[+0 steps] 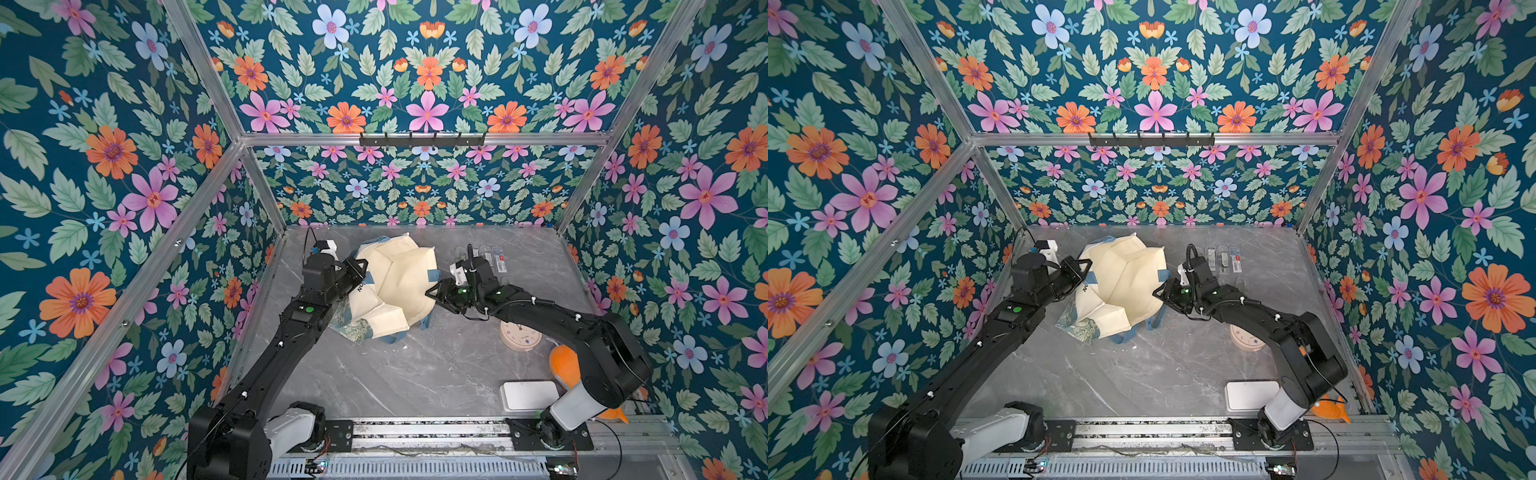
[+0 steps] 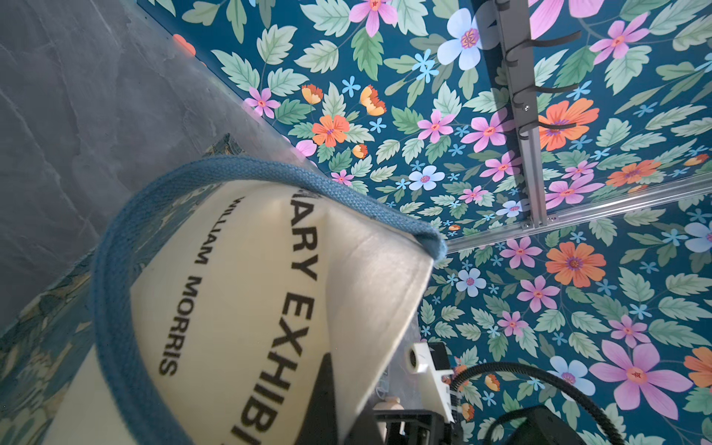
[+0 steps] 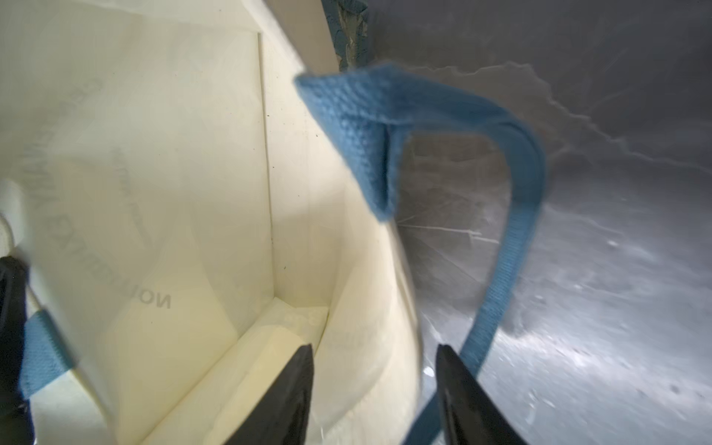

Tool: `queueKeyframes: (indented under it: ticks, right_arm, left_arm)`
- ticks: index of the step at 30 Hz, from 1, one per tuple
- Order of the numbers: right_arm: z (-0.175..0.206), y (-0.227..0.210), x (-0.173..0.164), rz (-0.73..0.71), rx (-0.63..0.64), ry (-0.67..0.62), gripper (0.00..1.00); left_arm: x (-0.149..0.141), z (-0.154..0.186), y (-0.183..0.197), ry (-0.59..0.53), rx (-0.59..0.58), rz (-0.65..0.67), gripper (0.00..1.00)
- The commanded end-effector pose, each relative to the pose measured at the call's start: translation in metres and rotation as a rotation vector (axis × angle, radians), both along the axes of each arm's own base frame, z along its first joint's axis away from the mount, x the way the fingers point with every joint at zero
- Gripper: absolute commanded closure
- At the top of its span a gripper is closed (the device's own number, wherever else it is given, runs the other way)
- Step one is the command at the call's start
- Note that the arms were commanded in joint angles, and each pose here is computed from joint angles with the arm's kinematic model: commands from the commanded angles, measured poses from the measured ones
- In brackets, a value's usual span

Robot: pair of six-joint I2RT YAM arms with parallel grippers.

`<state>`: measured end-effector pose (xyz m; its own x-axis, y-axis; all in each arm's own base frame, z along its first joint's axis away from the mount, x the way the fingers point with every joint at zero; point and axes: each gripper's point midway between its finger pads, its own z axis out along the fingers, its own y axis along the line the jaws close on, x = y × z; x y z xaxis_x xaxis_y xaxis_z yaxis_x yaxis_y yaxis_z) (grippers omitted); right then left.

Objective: Take out the compass set from the canvas bag
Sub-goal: Place the canvas bag at the center of the board.

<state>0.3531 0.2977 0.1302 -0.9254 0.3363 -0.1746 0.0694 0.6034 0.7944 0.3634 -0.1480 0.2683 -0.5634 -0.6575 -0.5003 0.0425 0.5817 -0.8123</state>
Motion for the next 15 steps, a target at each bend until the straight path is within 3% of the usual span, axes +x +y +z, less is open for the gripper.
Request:
queueKeyframes:
  ticks: [1,5,15]
  right_arm:
    - [0.001,0.018,0.014,0.002,0.057,0.008,0.67]
    - [0.024,0.027,0.028,0.032,0.032,-0.022,0.98]
    - [0.089,0.017,0.051,0.122,-0.136,-0.111,1.0]
  left_arm:
    - [0.002,0.016,-0.001,-0.053,-0.037,-0.01,1.0]
    - [0.001,0.016,0.007,-0.049,-0.047,-0.001,1.0]
    - [-0.001,0.004,0.013,0.005,-0.045,0.001,1.0]
